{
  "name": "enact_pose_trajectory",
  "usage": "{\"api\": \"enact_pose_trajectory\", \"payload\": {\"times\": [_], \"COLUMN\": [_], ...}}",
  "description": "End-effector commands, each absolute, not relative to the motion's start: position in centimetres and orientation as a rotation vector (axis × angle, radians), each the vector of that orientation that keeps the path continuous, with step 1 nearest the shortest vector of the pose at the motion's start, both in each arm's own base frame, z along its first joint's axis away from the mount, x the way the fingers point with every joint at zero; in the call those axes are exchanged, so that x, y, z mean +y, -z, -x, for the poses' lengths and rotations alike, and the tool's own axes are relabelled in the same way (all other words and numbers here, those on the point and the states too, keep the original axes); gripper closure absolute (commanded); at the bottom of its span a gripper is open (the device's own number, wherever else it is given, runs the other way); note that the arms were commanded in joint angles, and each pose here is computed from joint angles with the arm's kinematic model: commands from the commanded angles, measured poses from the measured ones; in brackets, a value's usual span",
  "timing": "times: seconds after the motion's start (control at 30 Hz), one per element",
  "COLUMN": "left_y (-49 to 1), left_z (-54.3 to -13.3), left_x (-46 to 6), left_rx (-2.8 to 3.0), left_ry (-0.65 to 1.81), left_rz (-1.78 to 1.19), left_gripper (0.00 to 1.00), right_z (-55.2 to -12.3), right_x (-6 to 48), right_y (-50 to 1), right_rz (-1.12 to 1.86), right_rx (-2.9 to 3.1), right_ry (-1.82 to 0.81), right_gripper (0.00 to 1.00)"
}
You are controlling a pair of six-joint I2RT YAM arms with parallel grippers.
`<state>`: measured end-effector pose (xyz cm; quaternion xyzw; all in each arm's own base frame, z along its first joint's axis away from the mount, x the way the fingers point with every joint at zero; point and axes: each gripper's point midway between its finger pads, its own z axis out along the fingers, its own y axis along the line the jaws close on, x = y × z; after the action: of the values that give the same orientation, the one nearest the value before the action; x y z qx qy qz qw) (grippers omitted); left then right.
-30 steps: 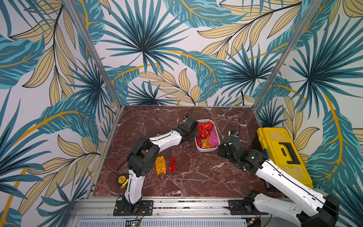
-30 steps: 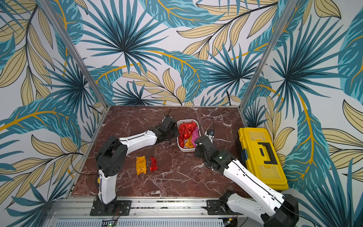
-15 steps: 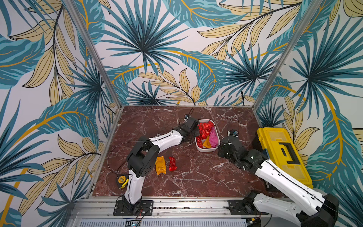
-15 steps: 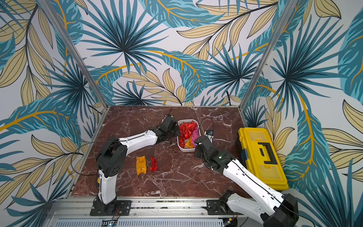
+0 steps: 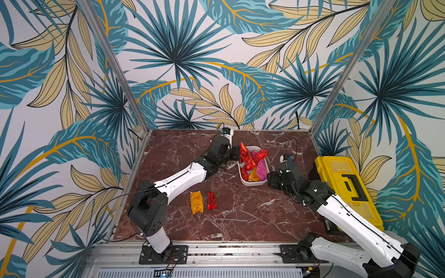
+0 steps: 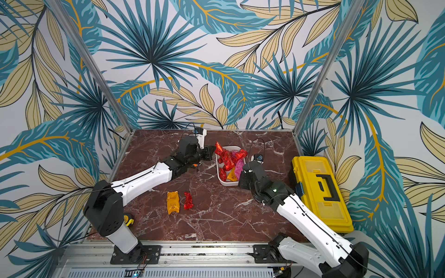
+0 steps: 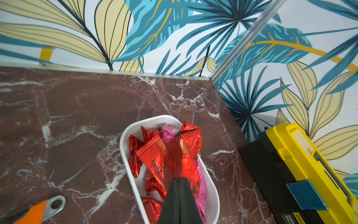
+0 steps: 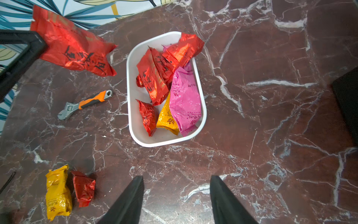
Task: Take the tea bags out of the storage box
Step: Pick up the tea bag from the storage box, then place the tea bag at the center of the board.
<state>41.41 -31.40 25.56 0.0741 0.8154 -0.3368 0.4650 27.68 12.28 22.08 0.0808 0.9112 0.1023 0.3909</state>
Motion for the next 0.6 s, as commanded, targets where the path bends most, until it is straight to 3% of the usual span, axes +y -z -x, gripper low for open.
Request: {"api": "enact_pose_trajectory", "payload": {"times": [0.0,0.17,0.4,0.57], "left_y": [-26.5,-26.6,-27.7,-28.2], "left_z": [-39.6,-36.4,-29.3,-26.0], "left_x": [-30.4,-28.5,-28.8,-28.7], "left_rx": [1.930,1.902,1.713,1.609], "left_ry": [0.841,0.854,0.986,1.068], "left_rz": [-0.388,-0.595,-0.960,-1.089], "left_gripper": [1.00,1.00,1.00,1.00], "right_z": [-27.2,-26.8,-23.8,-22.6], "right_x": [12.9,14.9,21.7,23.7], "right_y": [-23.4,-25.1,-27.3,-27.5], "right_rz": [-0.086,0.100,0.551,0.727], "right_rx": [2.319,2.312,2.292,2.260], "right_ry": [-0.293,-0.376,-0.756,-0.859], "right_gripper": [0.40,0.36,0.32,0.26]}}
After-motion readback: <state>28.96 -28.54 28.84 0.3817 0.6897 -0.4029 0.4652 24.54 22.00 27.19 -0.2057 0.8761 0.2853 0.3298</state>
